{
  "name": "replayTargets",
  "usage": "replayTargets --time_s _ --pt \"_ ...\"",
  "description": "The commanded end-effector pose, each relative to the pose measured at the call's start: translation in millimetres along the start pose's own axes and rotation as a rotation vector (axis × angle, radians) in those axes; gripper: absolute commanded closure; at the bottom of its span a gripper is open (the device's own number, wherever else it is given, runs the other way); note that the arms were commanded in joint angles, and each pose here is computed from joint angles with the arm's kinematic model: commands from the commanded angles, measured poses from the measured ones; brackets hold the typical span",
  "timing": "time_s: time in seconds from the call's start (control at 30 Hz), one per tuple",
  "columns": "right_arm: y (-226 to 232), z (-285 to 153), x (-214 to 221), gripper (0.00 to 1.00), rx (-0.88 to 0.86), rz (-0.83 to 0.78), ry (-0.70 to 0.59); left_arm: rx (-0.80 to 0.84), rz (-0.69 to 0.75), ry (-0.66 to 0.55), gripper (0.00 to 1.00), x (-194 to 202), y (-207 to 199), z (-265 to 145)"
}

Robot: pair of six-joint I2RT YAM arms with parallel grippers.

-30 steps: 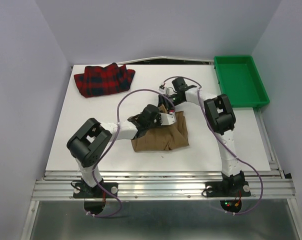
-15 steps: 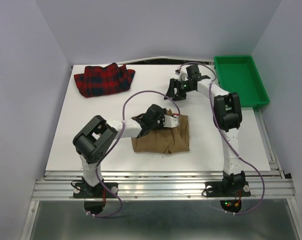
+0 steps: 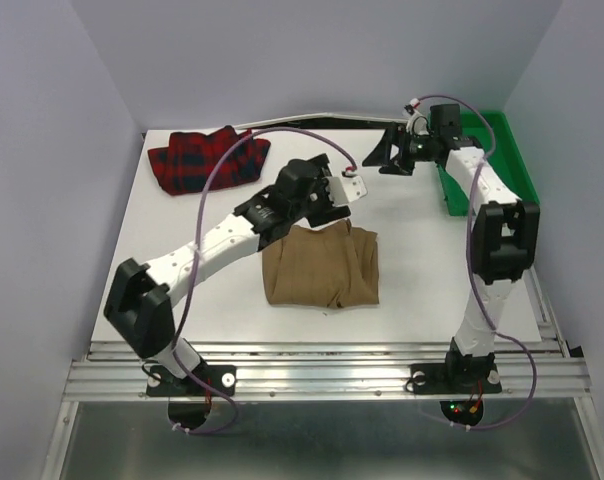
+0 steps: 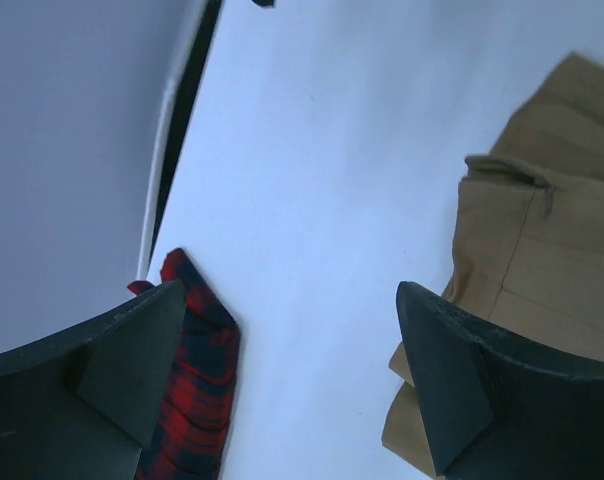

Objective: Fold and stack the skirts
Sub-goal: Fold the skirt

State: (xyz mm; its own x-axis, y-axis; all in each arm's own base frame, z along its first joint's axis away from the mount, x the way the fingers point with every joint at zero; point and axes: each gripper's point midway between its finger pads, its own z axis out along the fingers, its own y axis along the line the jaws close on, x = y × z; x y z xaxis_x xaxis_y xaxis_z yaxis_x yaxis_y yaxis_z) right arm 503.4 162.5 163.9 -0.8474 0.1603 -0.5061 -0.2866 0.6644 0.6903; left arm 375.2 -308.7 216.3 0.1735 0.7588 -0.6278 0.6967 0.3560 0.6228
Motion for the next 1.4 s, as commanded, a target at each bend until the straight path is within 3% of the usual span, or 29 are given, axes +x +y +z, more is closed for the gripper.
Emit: replayTargets --time_s 0.0,0.17,0.3,0.43,0.5,0.57,0.67,0.87,1.0,1.17,1.27,1.3,1.37 --pt "89 -42 5 0.14 -0.215 -0.016 -0.043 0.022 -0.191 -0.098 0.01 -27 11 -52" --pt "128 -41 74 0.24 -0.315 -0.025 0.078 0.169 -0.447 -0.185 0.01 -25 -30 -92" --pt "142 -19 146 0.3 -0.333 -0.051 0.239 0.379 -0.612 -0.292 0.16 -26 -82 -111" --pt "123 1 205 0.37 -0.294 0.018 0.372 0.47 -0.862 -0.195 0.28 9 -123 -104" --pt "109 6 217 0.38 -0.261 0.029 0.385 0.501 -0.955 -0.175 0.4 18 -130 -99" --pt "85 10 238 0.41 -0.197 0.031 0.451 0.529 -1.129 -0.084 0.43 49 -146 -85" --pt "55 23 253 0.44 -0.101 0.054 0.489 0.5 -1.25 -0.05 0.44 68 -144 -72" --pt "5 60 245 0.46 0.057 0.005 0.467 0.352 -1.392 0.086 0.44 123 -117 -22" --pt "-4 93 204 0.46 0.072 -0.083 0.404 0.276 -1.401 0.172 0.44 154 -99 11" --pt "2 112 162 0.46 0.077 -0.146 0.338 0.172 -1.349 0.129 0.44 154 -44 34" --pt "17 112 127 0.44 0.062 -0.182 0.269 0.165 -1.306 0.056 0.37 133 -19 27" --pt "25 109 119 0.42 0.058 -0.167 0.253 0.148 -1.285 0.011 0.3 121 -6 17" --pt "50 95 98 0.27 0.042 -0.168 0.193 0.112 -1.255 -0.021 0.24 111 8 3"
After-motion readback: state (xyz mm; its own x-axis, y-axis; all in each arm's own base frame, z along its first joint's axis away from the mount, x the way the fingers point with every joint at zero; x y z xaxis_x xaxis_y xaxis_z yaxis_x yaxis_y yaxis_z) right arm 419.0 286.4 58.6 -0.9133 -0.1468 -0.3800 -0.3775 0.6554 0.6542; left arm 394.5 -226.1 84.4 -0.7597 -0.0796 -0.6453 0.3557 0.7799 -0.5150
